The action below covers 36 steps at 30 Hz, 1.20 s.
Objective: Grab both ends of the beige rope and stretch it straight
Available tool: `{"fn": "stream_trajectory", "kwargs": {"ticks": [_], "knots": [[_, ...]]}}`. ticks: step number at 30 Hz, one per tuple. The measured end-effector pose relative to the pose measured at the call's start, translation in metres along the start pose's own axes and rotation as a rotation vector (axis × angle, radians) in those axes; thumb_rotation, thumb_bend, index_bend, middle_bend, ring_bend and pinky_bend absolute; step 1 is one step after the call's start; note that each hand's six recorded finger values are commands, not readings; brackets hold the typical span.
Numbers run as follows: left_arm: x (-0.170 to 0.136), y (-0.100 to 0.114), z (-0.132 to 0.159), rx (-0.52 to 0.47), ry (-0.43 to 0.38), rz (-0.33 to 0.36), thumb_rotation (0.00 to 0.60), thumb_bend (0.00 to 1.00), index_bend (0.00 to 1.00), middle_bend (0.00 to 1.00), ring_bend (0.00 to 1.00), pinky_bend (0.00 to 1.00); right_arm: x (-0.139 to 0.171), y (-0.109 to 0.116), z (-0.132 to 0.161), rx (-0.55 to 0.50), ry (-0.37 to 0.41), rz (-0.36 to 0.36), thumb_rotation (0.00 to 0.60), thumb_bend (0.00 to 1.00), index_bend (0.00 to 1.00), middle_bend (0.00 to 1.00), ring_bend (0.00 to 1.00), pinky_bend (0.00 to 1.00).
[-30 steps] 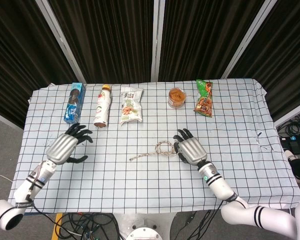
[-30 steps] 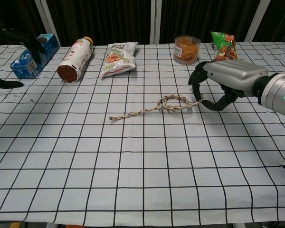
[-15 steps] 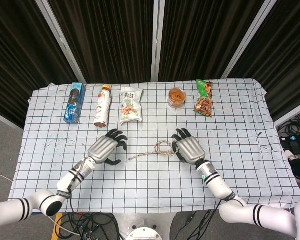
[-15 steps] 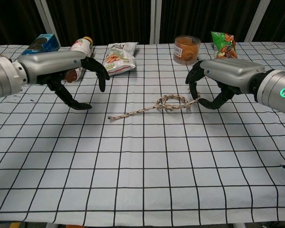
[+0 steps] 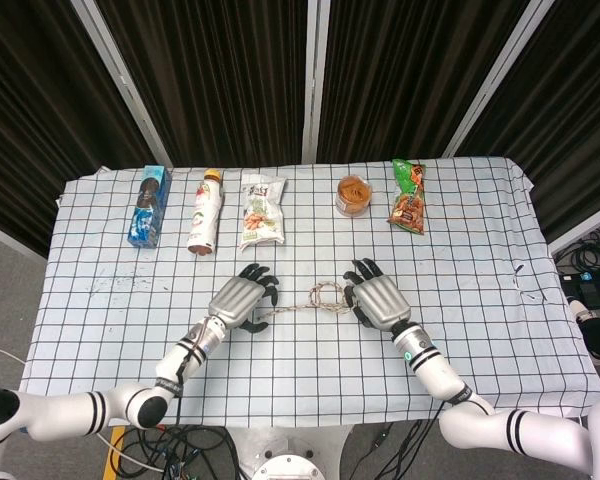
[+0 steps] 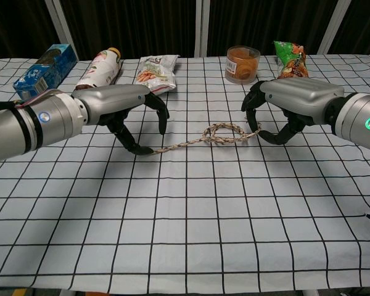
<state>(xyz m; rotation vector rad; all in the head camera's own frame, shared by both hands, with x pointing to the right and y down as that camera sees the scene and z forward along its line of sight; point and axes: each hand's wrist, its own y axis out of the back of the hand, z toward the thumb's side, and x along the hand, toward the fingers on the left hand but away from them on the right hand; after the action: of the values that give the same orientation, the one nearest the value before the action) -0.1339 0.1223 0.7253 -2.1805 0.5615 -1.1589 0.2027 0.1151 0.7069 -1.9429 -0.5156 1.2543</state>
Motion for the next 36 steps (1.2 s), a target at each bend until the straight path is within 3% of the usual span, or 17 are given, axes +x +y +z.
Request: {"fn": "stream_trajectory", "kwargs": {"ticks": [12,36], "knots": [[0.011,-0.01,-0.002,0.041,0.037,0.063,0.6,0.22,0.47,0.18,0.06,0.04,0.002,0.001,-0.002,0.0,0.025,-0.021,0.6,0.5,0.65,0.21,0.0,0.0],[0.02,-0.032,0.002,0.044,0.075,0.032,0.6,0.31,0.52,0.16,0.01,0.01,0.005,-0.005,-0.008,-0.003,0.022,-0.005,0.6,0.51,0.65,0.2,0.0,0.0]]}}
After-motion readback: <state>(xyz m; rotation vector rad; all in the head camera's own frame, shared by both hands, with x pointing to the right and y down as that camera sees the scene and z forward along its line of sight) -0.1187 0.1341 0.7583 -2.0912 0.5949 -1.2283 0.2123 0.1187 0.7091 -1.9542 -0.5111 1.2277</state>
